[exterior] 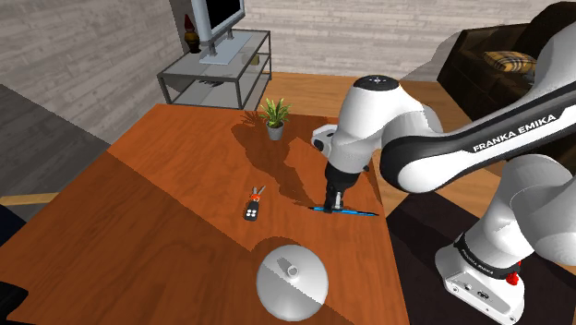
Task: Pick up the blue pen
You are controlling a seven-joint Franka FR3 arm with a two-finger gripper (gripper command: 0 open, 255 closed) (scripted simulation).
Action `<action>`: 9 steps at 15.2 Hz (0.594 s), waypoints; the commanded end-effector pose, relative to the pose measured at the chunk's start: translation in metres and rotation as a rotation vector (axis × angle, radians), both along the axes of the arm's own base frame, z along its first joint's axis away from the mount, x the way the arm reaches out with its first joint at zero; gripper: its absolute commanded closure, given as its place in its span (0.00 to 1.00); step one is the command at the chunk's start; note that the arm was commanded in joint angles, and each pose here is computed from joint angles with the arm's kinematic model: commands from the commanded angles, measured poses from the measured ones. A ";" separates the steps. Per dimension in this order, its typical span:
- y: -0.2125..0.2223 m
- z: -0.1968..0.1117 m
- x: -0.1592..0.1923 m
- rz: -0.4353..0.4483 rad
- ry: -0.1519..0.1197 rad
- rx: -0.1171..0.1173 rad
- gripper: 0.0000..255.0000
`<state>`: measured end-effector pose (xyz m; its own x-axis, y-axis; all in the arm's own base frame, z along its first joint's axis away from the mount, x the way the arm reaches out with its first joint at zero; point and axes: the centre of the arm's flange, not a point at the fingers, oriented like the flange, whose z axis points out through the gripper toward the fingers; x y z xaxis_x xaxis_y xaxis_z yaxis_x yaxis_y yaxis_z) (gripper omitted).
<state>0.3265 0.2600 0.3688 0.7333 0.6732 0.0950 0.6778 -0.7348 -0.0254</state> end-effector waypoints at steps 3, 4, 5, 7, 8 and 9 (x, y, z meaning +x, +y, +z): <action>0.000 0.021 0.000 0.000 0.001 0.000 1.00; 0.000 0.026 0.000 0.000 0.001 0.000 1.00; 0.000 0.032 0.000 0.000 0.001 0.000 1.00; 0.000 0.042 0.000 0.000 0.001 0.000 1.00; 0.000 0.043 0.000 0.000 0.001 0.000 1.00; 0.000 0.043 0.000 0.000 0.001 0.000 1.00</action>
